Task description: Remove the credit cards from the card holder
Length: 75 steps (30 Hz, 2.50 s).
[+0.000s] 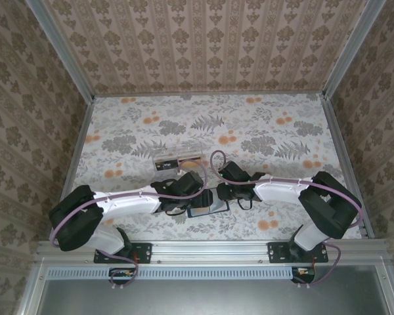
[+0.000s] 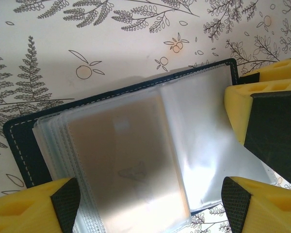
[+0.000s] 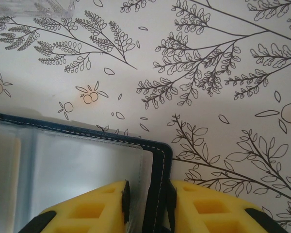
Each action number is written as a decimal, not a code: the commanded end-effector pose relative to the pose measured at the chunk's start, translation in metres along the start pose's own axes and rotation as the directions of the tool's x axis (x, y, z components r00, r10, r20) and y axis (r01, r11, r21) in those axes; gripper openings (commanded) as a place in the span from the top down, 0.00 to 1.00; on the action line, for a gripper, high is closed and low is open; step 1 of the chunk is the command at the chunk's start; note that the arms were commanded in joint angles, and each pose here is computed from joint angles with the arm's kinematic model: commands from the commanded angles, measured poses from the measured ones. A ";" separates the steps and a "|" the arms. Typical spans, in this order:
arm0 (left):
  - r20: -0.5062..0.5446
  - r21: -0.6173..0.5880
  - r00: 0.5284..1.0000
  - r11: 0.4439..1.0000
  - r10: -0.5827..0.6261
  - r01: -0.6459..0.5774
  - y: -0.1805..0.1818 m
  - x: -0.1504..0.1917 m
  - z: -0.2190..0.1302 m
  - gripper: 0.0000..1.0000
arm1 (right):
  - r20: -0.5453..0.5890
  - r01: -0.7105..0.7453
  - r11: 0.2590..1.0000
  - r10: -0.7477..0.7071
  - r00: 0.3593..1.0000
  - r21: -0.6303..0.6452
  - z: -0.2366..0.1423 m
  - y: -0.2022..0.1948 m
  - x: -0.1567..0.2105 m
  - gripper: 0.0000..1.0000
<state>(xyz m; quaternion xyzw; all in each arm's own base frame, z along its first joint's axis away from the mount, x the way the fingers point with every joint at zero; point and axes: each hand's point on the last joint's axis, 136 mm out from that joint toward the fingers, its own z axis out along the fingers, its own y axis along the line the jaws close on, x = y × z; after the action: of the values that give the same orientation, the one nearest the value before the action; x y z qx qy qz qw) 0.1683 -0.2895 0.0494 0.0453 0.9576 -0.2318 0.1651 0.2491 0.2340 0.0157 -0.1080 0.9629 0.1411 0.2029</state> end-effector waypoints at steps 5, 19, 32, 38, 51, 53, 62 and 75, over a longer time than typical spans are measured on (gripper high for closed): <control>-0.022 -0.009 1.000 1.000 -0.001 0.001 0.001 0.007 0.008 0.20 | -0.108 -0.008 0.999 0.004 0.994 -0.033 0.015 0.006 0.029 0.69; -0.005 0.104 1.000 0.995 0.002 -0.002 -0.020 0.003 0.008 0.16 | -0.114 -0.005 1.000 0.001 0.994 -0.031 0.016 0.006 0.031 0.70; 0.022 0.169 1.000 0.985 0.017 -0.021 -0.030 -0.001 0.001 0.00 | -0.117 -0.005 1.000 0.002 0.993 -0.029 0.016 0.006 0.031 0.70; 0.031 0.172 0.999 0.985 0.017 -0.022 -0.028 -0.001 -0.001 0.00 | -0.090 -0.007 1.000 0.006 0.996 -0.017 0.010 0.004 0.026 0.69; 0.044 0.181 0.999 0.983 0.018 -0.026 -0.027 -0.003 -0.005 0.00 | -0.002 -0.015 0.999 0.015 1.000 0.045 -0.017 -0.009 0.005 0.63; 0.051 0.176 0.999 0.984 0.013 -0.022 -0.024 -0.004 -0.008 0.00 | 0.028 -0.022 0.998 0.020 0.999 0.065 -0.027 -0.014 0.000 0.62; 0.109 0.155 0.993 0.988 -0.035 0.017 0.001 -0.014 -0.027 0.00 | 0.160 -0.048 0.999 0.044 0.986 0.018 -0.068 -0.009 -0.026 0.57; 0.135 0.114 0.983 0.987 -0.127 0.112 0.047 -0.015 -0.034 0.59 | -0.014 -0.074 0.967 0.073 0.997 -0.244 -0.032 0.069 -0.012 0.68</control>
<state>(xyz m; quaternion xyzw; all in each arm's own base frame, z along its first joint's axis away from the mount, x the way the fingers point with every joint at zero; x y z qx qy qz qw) 0.1811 -0.2388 0.0676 -0.0178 0.9277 -0.3021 0.2186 0.2300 0.2656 0.0531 -0.0989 0.9512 0.2229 0.1893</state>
